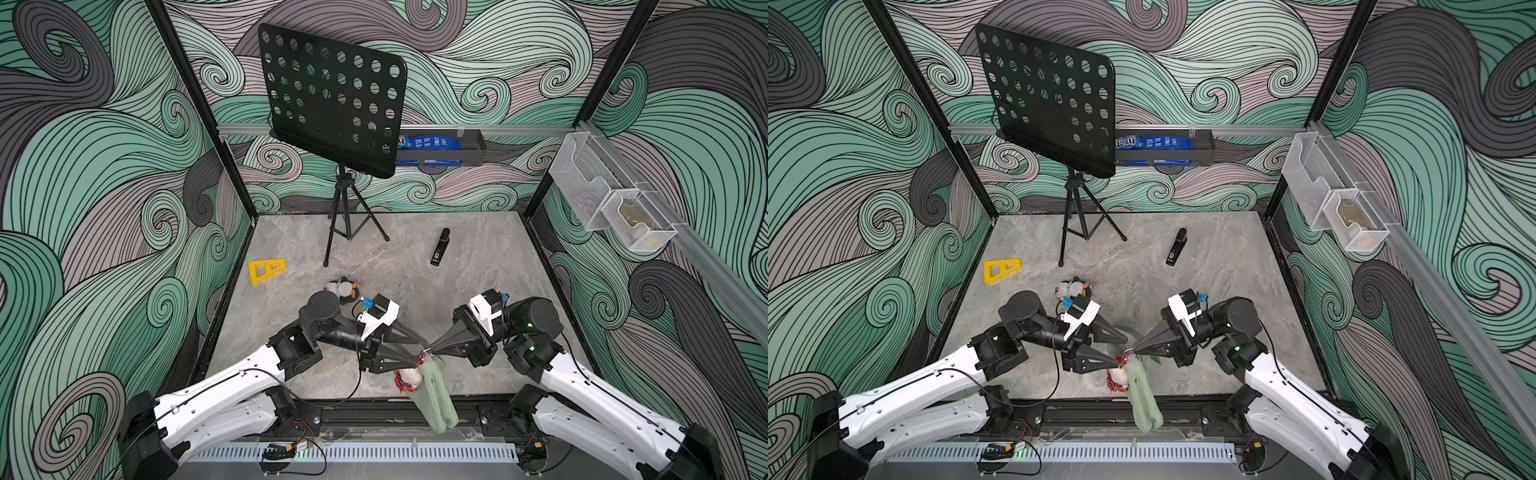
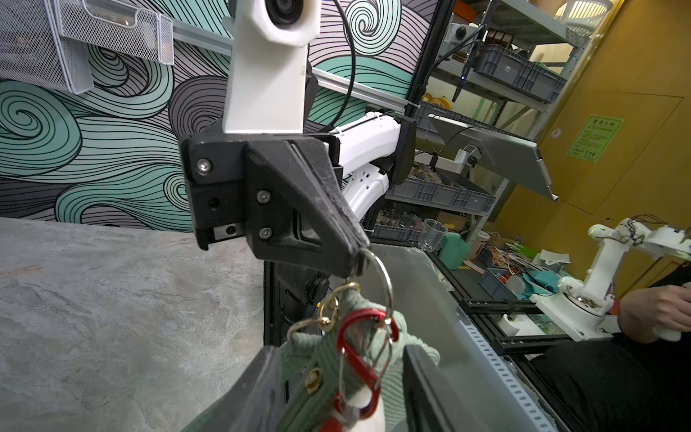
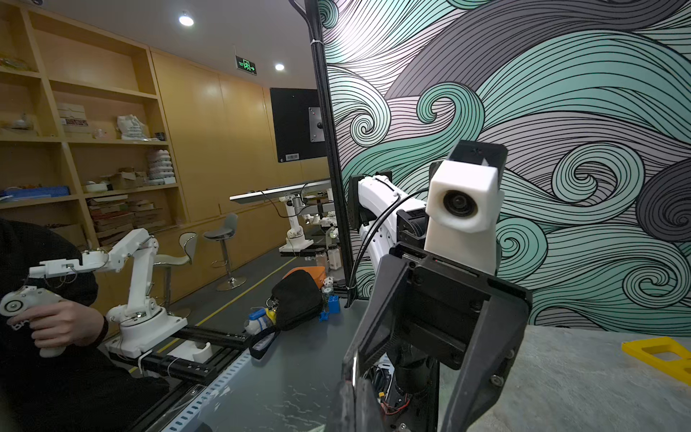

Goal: Remove the decoration from the bag
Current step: Remove the decoration item from the bag.

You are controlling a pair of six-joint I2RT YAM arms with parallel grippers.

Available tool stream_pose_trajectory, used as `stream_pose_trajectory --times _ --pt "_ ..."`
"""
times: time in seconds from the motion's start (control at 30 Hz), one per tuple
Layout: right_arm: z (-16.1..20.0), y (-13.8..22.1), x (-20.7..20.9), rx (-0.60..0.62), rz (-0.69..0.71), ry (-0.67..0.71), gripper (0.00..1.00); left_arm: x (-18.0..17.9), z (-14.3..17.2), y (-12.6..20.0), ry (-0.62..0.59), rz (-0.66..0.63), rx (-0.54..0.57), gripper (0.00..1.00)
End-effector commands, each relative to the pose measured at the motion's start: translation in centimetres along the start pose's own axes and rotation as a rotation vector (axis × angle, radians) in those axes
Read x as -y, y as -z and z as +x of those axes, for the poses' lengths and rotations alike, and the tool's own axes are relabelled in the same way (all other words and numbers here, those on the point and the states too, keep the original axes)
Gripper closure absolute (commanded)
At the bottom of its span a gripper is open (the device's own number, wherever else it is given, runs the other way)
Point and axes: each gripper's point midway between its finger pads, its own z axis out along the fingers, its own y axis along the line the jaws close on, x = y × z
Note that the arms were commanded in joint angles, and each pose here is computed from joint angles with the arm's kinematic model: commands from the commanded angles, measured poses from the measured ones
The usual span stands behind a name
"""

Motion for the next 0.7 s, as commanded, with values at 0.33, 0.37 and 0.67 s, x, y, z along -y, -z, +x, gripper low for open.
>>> stream_pose_trajectory --times 0.33,0.37,0.67 --pt "-2.3 -0.1 1.1 0.039 0.101 0.078 1.00 0.6 0.1 -0.2 -0.015 0.041 0.004 0.55" --pt "-2.4 0.0 1.1 0.040 0.107 0.082 1.00 0.6 0.1 -0.2 -0.016 0.041 0.005 0.56" --pt "-2.1 0.0 1.6 0.028 0.128 0.087 1.00 0.2 0.4 -0.1 -0.010 0.022 0.001 0.66"
